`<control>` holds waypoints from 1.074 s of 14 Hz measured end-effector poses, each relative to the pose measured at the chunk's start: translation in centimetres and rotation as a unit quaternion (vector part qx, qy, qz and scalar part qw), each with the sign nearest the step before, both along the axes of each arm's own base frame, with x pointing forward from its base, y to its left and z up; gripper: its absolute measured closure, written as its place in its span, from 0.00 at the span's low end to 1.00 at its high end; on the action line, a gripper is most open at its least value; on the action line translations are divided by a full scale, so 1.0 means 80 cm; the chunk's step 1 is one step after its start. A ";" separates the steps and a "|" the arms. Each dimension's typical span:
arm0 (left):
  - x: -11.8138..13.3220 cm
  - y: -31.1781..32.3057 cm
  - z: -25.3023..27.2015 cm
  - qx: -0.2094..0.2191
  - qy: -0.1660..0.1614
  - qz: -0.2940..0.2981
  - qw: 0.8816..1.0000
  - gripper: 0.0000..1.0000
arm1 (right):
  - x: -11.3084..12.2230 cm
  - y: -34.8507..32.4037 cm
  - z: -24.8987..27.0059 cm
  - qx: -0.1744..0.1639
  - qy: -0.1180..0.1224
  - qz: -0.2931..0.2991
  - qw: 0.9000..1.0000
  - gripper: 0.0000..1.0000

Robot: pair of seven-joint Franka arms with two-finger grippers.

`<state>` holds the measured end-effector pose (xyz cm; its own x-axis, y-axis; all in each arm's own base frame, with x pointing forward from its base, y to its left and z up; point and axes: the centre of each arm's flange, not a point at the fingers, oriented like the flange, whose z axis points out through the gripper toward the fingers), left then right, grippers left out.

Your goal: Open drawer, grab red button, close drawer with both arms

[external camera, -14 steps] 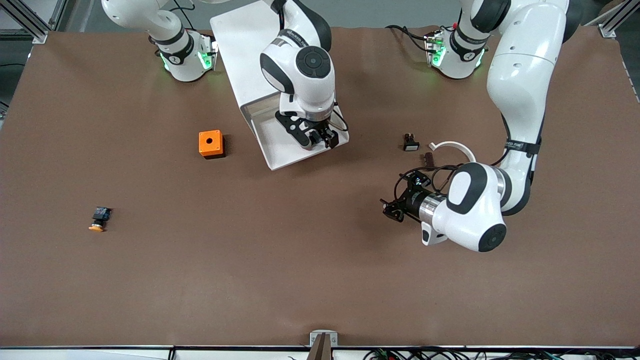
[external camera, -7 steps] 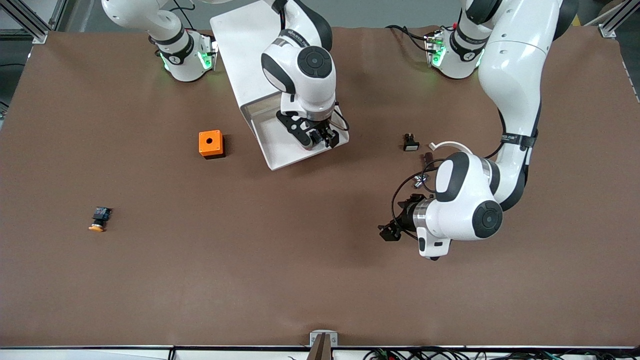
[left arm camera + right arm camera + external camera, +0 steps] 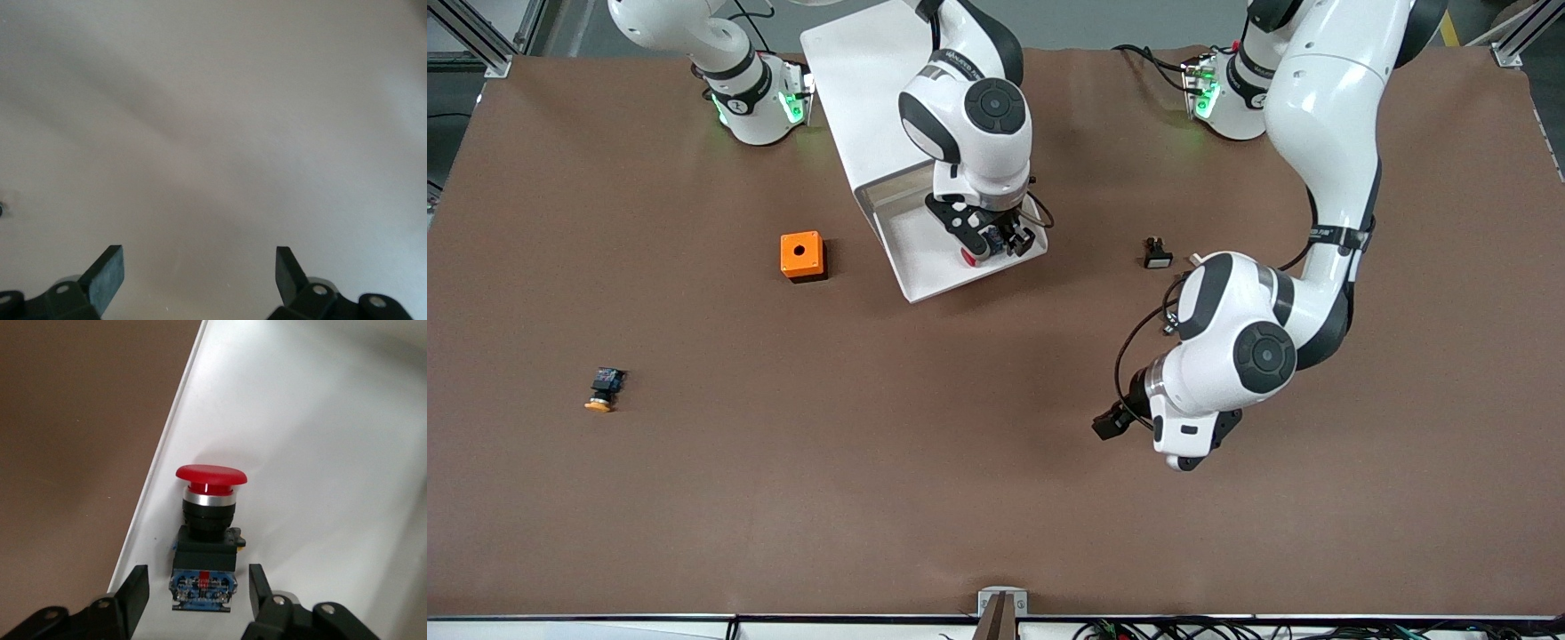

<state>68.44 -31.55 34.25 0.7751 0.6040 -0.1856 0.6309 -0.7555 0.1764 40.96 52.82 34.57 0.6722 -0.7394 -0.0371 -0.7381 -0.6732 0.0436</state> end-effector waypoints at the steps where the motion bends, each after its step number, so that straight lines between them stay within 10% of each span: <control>1: -0.006 -0.012 0.014 -0.002 -0.007 -0.008 1.000 0.00 | 0.000 0.000 0.001 0.000 0.000 -0.001 1.000 0.50; 10: -0.082 -0.125 0.008 0.012 -0.002 -0.086 0.996 0.00 | 0.011 0.001 0.021 0.001 -0.003 -0.007 1.000 0.59; 15: -0.108 -0.159 0.002 0.014 0.002 -0.109 0.994 0.00 | 0.082 -0.055 0.098 -0.005 0.006 0.065 0.998 0.59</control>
<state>59.77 -44.24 34.44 0.8876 0.4267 -0.1735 0.4521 -0.8791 0.1510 47.51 48.45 42.45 0.7624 -0.6460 -0.0382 -0.6436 -0.7631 0.0595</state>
